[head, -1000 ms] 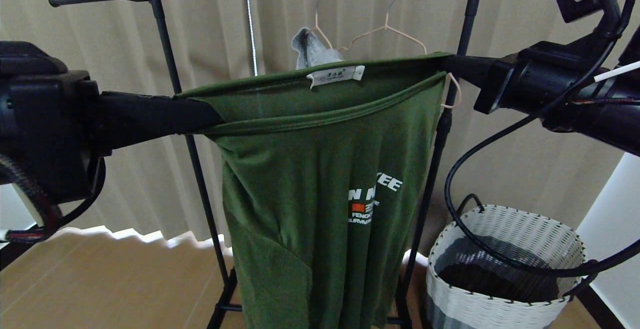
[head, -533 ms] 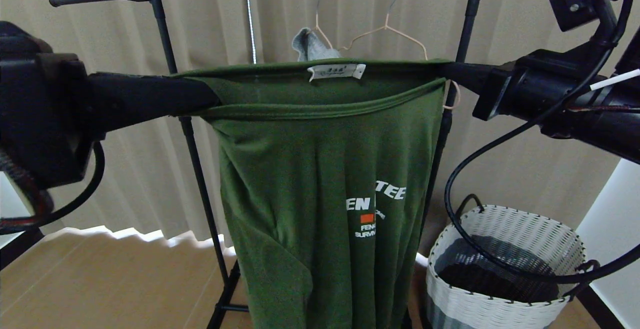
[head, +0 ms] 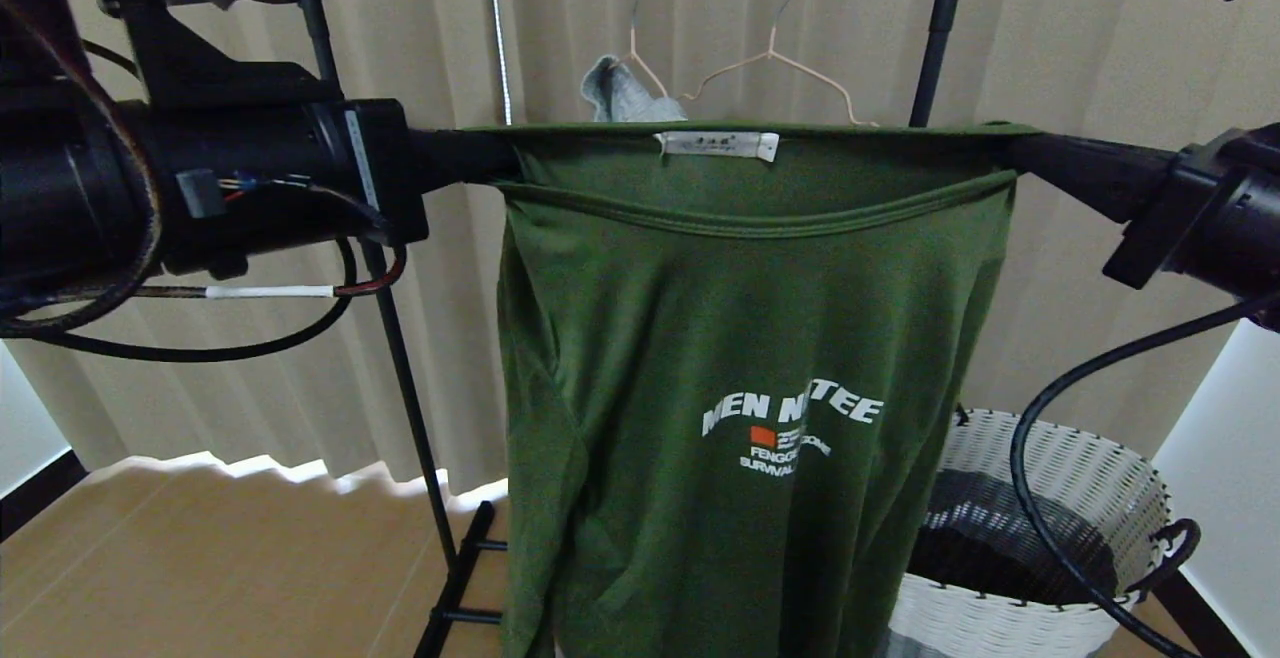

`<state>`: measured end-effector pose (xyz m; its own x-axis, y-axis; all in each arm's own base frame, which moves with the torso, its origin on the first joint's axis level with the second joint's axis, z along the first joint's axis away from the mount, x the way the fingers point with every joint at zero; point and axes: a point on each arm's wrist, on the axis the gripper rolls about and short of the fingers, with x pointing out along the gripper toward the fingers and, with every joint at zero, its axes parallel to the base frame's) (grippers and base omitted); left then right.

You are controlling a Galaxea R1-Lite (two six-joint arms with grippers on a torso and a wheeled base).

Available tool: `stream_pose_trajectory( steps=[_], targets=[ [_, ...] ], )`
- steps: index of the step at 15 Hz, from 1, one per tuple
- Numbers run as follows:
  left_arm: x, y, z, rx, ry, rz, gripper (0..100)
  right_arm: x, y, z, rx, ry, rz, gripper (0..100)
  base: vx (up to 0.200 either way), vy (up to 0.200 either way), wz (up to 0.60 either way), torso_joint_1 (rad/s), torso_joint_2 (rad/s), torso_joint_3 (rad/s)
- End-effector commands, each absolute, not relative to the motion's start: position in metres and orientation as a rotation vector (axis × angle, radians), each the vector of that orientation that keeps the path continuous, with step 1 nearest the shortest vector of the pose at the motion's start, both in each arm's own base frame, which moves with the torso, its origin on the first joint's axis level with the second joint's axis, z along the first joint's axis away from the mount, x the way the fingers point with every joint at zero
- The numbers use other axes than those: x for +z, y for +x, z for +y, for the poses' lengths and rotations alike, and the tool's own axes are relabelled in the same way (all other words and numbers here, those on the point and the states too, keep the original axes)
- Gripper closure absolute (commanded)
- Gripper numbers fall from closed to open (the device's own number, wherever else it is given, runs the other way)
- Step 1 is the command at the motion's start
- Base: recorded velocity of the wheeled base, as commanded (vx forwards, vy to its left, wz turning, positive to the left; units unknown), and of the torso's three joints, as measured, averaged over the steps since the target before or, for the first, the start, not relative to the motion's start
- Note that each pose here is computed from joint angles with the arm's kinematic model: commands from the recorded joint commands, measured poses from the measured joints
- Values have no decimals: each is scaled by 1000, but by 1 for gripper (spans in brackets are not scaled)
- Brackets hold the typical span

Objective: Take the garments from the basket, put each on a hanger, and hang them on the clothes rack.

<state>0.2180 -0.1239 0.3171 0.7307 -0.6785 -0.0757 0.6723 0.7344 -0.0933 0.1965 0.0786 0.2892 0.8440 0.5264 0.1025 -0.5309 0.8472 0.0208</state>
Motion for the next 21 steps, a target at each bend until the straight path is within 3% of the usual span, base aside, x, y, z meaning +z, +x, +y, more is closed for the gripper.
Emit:
stream_pose_trajectory(
  steps=[1,5,13,21],
  targets=[
    [306,237,-130,-700,-54,149,100,297,173,70,560,52,-140,100,0,0,0,0,0,0],
    [308,261,-133,-562,-51,136,100,294,163,67,580,51,-131,100,0,0,0,0,0,0],
    [307,261,-136,-567,-47,141,100,294,147,61,611,45,-101,100,0,0,0,0,0,0],
    [306,214,-128,-626,-37,139,100,295,184,62,544,37,-58,100,0,0,0,0,0,0]
  ],
)
